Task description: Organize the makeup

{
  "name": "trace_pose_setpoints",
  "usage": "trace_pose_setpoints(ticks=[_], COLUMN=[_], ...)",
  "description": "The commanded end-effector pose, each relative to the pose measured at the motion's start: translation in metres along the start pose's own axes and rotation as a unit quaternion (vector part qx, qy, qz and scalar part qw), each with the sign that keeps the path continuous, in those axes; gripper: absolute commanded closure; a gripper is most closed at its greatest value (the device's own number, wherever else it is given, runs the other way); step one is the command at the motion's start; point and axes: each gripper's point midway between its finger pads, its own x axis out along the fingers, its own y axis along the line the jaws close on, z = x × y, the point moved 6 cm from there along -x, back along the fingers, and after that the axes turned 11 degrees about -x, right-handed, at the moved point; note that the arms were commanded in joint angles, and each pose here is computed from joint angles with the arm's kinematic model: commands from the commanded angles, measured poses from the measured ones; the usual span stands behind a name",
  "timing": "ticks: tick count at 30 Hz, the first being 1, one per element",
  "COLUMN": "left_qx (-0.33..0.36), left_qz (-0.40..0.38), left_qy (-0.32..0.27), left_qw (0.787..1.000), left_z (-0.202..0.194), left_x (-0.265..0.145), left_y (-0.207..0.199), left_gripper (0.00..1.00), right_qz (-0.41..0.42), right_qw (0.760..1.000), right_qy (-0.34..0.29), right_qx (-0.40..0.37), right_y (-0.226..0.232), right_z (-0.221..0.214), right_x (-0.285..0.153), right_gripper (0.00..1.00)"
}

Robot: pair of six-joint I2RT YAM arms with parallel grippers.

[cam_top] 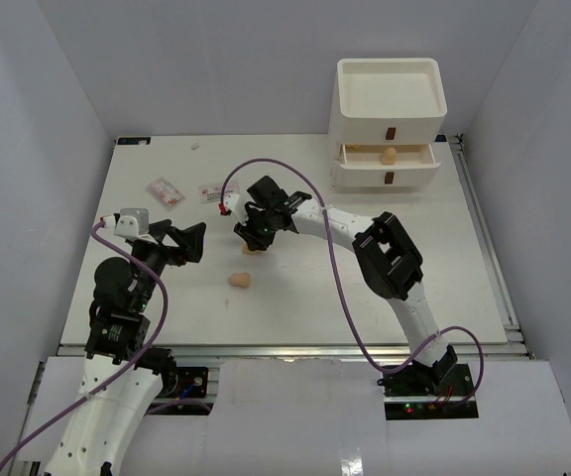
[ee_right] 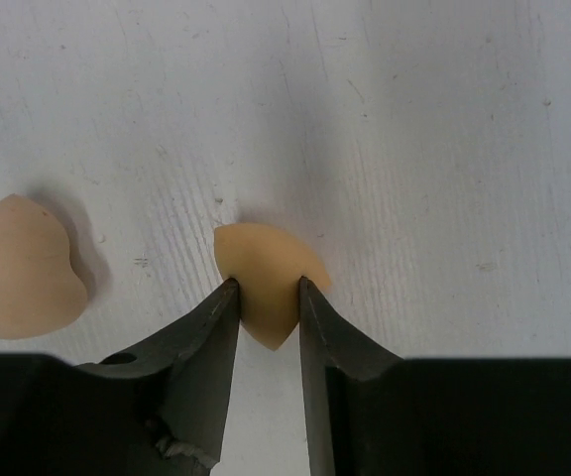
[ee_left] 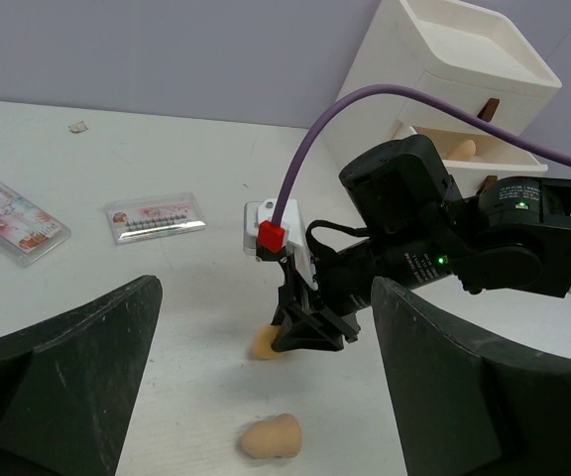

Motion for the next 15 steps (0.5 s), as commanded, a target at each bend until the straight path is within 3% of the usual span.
trace_pose_setpoints(ticks=[1,8,15], left_qx=[0.003,0.002,0.003], left_qz=[0.004,-0.001,-0.01], left_qy=[-0.001,0.0,0.002], left_qw=[1.0,1.0,1.0], left_z=[0.0,-0.001,-0.001], left_x=[-0.001,-0.001,-0.001], left_y=[0.001,0.0,-0.002], left_gripper=[0.02,0.02,0.02], right_qz=[-0.021,-0.022,-0.007], right_qw=[1.0,1.0,0.998], right_qy=[0.011,0.014,-0.054], right_qx=[-0.008,-0.015,-0.037], right_y=[-0.006,-0.005,-0.006], right_z=[0.003,0.002,0.033], right_x=[0.003,-0.003,-0.061], right_gripper=[0.74,0.92,0.92])
